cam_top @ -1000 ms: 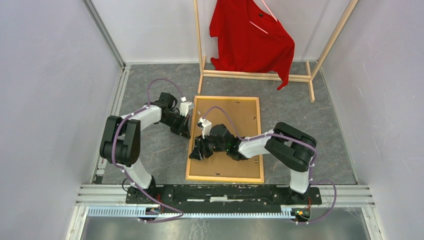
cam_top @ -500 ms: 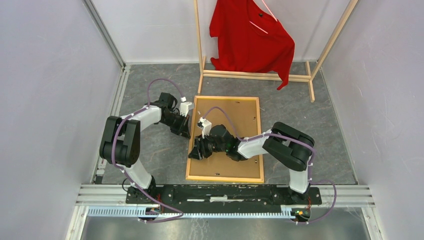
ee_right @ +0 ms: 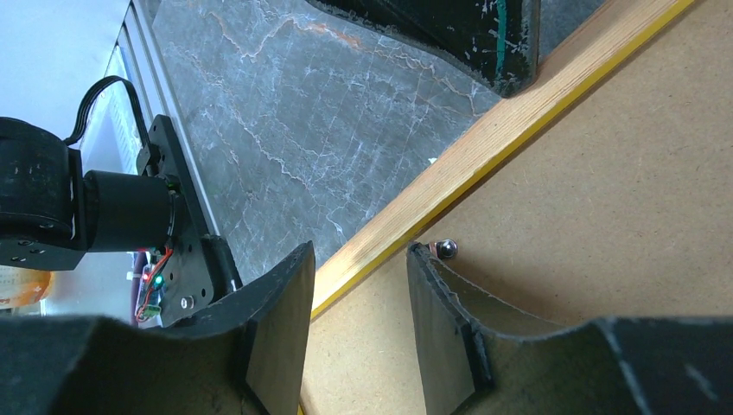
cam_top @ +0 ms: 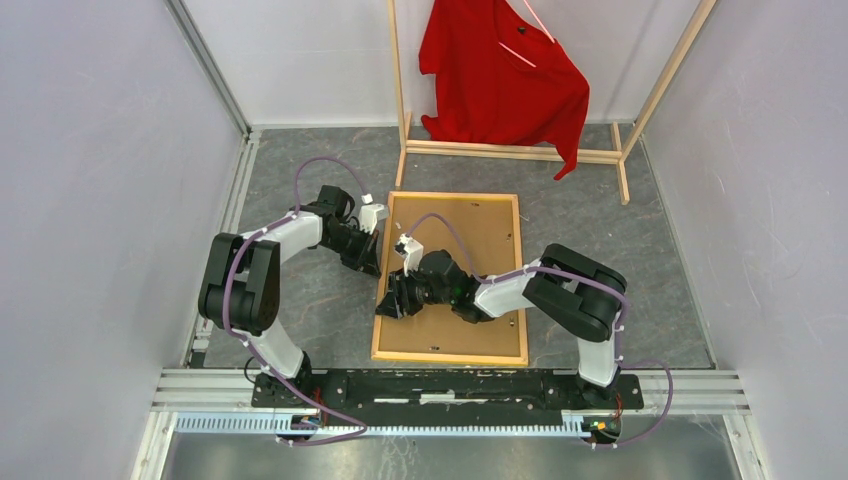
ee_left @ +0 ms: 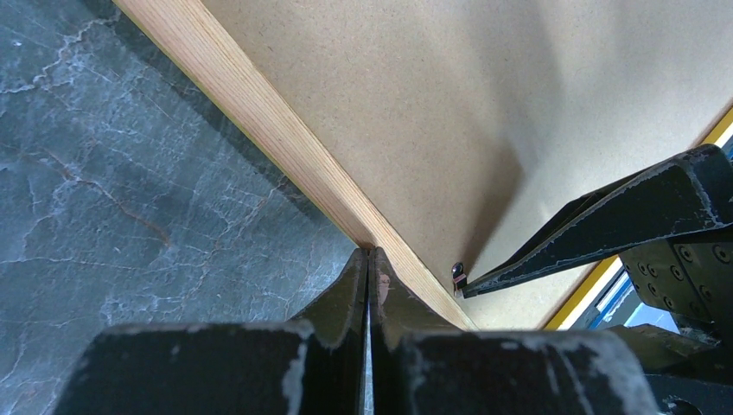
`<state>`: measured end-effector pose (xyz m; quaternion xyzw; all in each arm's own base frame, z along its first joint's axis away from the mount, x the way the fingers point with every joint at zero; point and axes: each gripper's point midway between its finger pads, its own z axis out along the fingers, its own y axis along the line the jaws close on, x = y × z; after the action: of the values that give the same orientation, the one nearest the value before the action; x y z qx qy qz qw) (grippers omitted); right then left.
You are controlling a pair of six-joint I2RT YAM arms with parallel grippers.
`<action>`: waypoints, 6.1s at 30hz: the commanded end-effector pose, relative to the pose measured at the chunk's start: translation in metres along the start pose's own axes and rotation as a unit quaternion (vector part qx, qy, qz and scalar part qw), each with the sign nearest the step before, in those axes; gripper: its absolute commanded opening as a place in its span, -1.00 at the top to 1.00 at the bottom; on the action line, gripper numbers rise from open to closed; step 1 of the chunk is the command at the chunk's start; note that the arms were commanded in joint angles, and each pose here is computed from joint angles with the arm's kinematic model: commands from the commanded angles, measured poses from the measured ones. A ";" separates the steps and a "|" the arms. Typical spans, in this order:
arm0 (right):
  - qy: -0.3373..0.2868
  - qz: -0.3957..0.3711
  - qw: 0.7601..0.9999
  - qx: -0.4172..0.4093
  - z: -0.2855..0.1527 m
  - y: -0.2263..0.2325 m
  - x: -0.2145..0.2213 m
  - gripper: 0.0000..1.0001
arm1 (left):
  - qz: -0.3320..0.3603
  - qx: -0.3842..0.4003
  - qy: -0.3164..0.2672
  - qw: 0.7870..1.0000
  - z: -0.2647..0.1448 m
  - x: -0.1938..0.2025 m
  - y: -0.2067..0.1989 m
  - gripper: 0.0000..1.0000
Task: Put the photo into the frame
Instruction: Install the photo frame at the center of the board.
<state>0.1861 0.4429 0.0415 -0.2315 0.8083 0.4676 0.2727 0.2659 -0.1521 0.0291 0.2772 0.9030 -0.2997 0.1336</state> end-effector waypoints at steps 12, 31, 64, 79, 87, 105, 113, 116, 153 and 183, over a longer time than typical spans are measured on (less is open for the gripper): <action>-0.076 -0.063 0.995 -0.012 -0.034 0.018 -0.036 -0.05 | 0.044 -0.037 0.021 0.998 0.001 0.011 0.014 0.90; -0.054 -0.286 0.937 0.194 -0.050 -0.038 -0.016 0.11 | 0.043 -0.030 0.019 0.998 0.000 0.010 0.010 0.91; -0.070 -0.376 0.906 0.181 -0.014 -0.008 -0.014 0.84 | 0.043 -0.025 0.020 0.999 -0.001 0.009 0.008 0.91; -0.072 -0.360 0.917 0.157 -0.012 0.001 -0.006 1.00 | 0.044 -0.026 0.022 0.998 0.000 0.008 0.008 0.91; -0.064 -0.359 0.919 0.151 -0.011 0.001 0.003 1.00 | 0.043 -0.025 0.024 0.998 0.001 0.009 0.007 0.91; -0.055 -0.365 0.915 0.162 -0.002 -0.003 0.005 1.00 | 0.047 -0.025 0.025 0.998 0.002 0.010 0.007 0.91; -0.053 -0.364 0.915 0.169 0.001 -0.008 0.006 1.00 | 0.047 -0.022 0.029 0.998 0.002 0.012 0.006 0.91; -0.052 -0.364 0.914 0.170 0.003 -0.009 0.006 1.00 | 0.047 -0.022 0.029 0.998 0.002 0.012 0.005 0.91; -0.106 -0.341 0.926 0.125 -0.017 0.016 -0.026 1.00 | 0.063 -0.049 0.048 0.996 0.005 0.021 0.010 0.92; -0.153 -0.254 0.944 0.148 -0.049 -0.023 -0.085 0.97 | 0.065 -0.068 0.009 0.996 -0.015 -0.021 0.010 0.87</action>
<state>0.2151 0.4030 0.0407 -0.3825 0.7463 0.2387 0.4897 0.2676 -0.1490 0.0309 0.3181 0.9034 -0.2513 0.1395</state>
